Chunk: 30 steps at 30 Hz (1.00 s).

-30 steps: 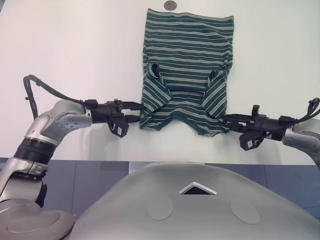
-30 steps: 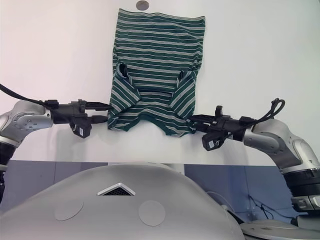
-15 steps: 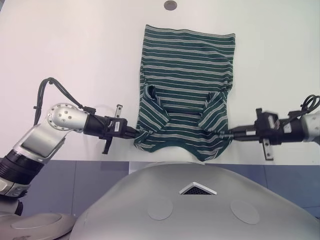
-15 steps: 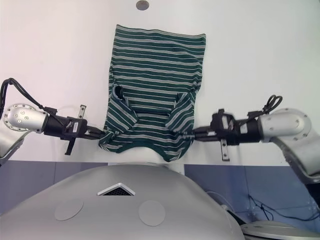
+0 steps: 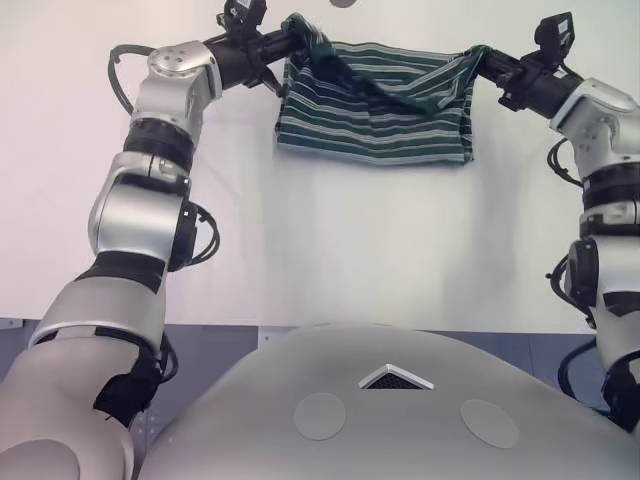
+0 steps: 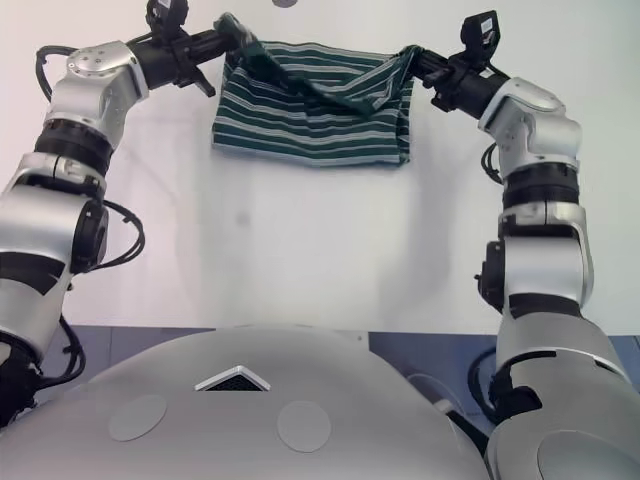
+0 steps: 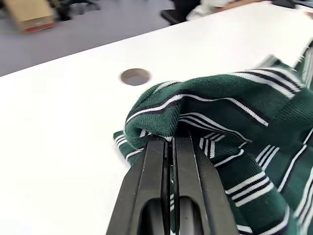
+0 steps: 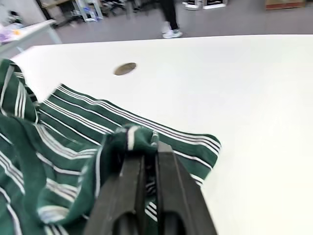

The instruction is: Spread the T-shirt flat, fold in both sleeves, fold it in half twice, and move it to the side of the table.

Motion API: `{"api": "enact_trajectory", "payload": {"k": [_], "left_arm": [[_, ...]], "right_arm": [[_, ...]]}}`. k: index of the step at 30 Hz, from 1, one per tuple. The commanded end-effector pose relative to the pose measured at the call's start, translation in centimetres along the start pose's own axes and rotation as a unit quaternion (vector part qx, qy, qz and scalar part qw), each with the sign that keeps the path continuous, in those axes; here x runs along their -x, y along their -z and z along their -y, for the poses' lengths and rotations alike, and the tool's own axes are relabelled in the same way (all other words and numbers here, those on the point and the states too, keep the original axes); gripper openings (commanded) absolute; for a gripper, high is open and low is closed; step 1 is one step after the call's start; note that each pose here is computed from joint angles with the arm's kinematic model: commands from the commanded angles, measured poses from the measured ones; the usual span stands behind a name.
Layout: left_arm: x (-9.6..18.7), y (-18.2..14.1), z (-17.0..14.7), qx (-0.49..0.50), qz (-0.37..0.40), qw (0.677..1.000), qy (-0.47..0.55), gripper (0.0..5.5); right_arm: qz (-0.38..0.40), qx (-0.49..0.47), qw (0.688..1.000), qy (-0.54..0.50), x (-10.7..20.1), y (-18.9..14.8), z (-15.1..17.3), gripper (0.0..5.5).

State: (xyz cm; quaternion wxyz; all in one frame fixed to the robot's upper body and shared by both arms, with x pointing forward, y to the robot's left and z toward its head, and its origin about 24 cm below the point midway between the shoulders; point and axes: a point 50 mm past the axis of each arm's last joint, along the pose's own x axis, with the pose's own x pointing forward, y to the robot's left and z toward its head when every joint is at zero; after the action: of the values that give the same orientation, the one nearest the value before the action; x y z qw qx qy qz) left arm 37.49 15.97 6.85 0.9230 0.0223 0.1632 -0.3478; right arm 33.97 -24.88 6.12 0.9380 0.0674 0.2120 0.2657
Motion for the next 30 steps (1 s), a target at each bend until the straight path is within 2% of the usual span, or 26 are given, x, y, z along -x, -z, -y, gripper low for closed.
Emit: {"api": "enact_trajectory", "payload": {"k": [1, 4, 6, 7, 8, 11, 13, 15, 16, 19, 21, 23, 26, 27, 30], "left_arm": [[-0.7, 0.5, -0.1, 0.019, -0.004, 0.999, -0.047, 0.68], [-0.3, 2.2, -0.7, -0.033, -0.057, 0.990, -0.123, 0.68], [0.3, 2.1, -1.4, -0.063, -0.039, 0.986, -0.153, 0.68], [0.4, 1.7, -1.3, -0.069, -0.014, 0.987, -0.141, 0.68], [0.4, 1.1, -0.8, -0.079, 0.026, 0.991, -0.108, 0.72], [0.2, -0.2, 3.0, -0.124, 0.099, 0.985, 0.065, 0.11], [-0.4, 0.0, 6.1, -0.164, 0.080, 0.970, 0.161, 0.01], [-1.2, 1.2, 8.1, -0.193, 0.035, 0.960, 0.199, 0.01], [-1.5, 2.1, 8.8, -0.206, 0.010, 0.957, 0.205, 0.01], [-1.5, 6.0, 9.7, -0.261, -0.082, 0.938, 0.211, 0.01], [-1.0, 7.3, 9.8, -0.271, -0.105, 0.933, 0.214, 0.01], [-0.8, 7.6, 9.8, -0.273, -0.111, 0.932, 0.211, 0.01], [-0.9, 7.5, 9.7, -0.291, -0.120, 0.926, 0.209, 0.01], [-0.8, 7.5, 9.3, -0.300, -0.129, 0.922, 0.210, 0.01], [0.1, 7.5, 7.0, -0.333, -0.173, 0.904, 0.206, 0.01]], "right_arm": [[-0.016, -0.009, 0.998, 0.066, -0.3, 0.6, 1.2, 1.01], [0.018, -0.022, 0.991, 0.131, -0.1, 0.0, 2.2, 1.01], [0.061, -0.002, 0.986, 0.156, 0.3, -1.1, 2.6, 1.01], [0.071, 0.028, 0.988, 0.134, 0.2, -1.6, 2.2, 1.01], [0.074, 0.062, 0.992, 0.081, -0.1, -1.6, 1.0, 0.82], [0.023, 0.158, 0.982, -0.102, -1.1, 0.3, -3.9, 0.18], [-0.017, 0.188, 0.966, -0.178, -1.4, 1.6, -6.0, 0.02], [-0.033, 0.191, 0.960, -0.202, -2.5, 1.6, -6.9, 0.02], [-0.041, 0.194, 0.960, -0.199, -3.2, 1.6, -7.1, 0.02], [-0.045, 0.200, 0.974, -0.094, -6.1, -0.2, -6.2, 0.02], [-0.032, 0.184, 0.982, -0.037, -6.9, -1.8, -5.6, 0.02], [-0.057, 0.206, 0.977, -0.001, -7.0, -1.9, -4.9, 0.02], [-0.164, 0.278, 0.946, -0.002, -5.8, 0.7, -3.4, 0.02], [-0.217, 0.323, 0.921, -0.015, -5.2, 2.0, -2.8, 0.02], [-0.368, 0.451, 0.805, -0.113, -2.5, 5.4, -1.4, 0.02]]}}
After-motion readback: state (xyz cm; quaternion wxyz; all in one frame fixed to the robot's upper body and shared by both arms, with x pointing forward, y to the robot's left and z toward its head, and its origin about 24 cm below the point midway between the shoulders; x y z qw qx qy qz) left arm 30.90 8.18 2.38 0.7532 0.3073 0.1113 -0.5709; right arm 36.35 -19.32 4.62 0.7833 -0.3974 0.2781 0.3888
